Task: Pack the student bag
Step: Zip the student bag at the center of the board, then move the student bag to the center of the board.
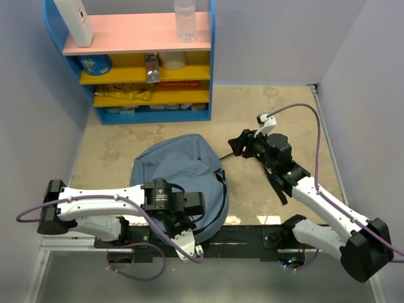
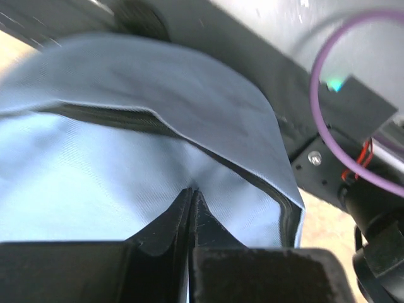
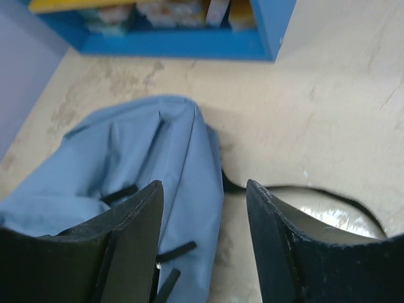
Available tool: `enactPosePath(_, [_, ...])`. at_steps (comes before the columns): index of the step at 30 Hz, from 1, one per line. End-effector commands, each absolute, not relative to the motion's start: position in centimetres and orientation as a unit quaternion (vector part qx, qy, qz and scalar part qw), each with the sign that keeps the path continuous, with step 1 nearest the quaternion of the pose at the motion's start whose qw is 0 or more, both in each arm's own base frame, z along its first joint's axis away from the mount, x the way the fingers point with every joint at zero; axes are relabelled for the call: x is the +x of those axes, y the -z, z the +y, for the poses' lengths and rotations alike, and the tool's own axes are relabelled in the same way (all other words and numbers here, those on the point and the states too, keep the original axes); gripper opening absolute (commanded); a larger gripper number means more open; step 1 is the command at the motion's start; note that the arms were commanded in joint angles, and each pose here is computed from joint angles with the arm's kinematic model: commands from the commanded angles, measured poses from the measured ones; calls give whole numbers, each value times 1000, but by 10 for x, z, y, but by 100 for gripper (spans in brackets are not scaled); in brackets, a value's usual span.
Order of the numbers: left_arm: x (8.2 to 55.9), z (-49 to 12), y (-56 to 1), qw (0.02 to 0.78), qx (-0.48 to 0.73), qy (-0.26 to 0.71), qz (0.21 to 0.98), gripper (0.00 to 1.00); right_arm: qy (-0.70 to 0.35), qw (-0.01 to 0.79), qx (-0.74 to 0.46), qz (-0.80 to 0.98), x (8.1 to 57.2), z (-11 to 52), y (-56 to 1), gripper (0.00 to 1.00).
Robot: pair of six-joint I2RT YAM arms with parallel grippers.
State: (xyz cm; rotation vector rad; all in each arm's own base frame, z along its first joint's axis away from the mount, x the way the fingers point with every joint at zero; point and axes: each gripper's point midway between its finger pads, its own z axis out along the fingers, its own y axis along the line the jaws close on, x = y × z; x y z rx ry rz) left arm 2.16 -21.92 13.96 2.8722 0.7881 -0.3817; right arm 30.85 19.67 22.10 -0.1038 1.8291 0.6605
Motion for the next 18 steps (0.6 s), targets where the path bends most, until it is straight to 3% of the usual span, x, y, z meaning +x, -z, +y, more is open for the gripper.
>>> enactPosePath(1, [42, -180, -122, 22, 956, 57, 288, 2, -338, 500, -59, 795, 277, 211, -201, 60])
enactPosePath(7, [92, -125, -93, -10, 923, -21, 384, 0, -369, 477, -77, 794, 253, 214, -199, 61])
enactPosePath(14, [181, -84, -85, 11, 874, -72, 481, 0, -402, 452, -86, 792, 245, 226, -188, 60])
enactPosePath(18, [204, -92, -99, 53, 859, -67, 504, 1, -411, 447, -94, 789, 240, 229, -188, 60])
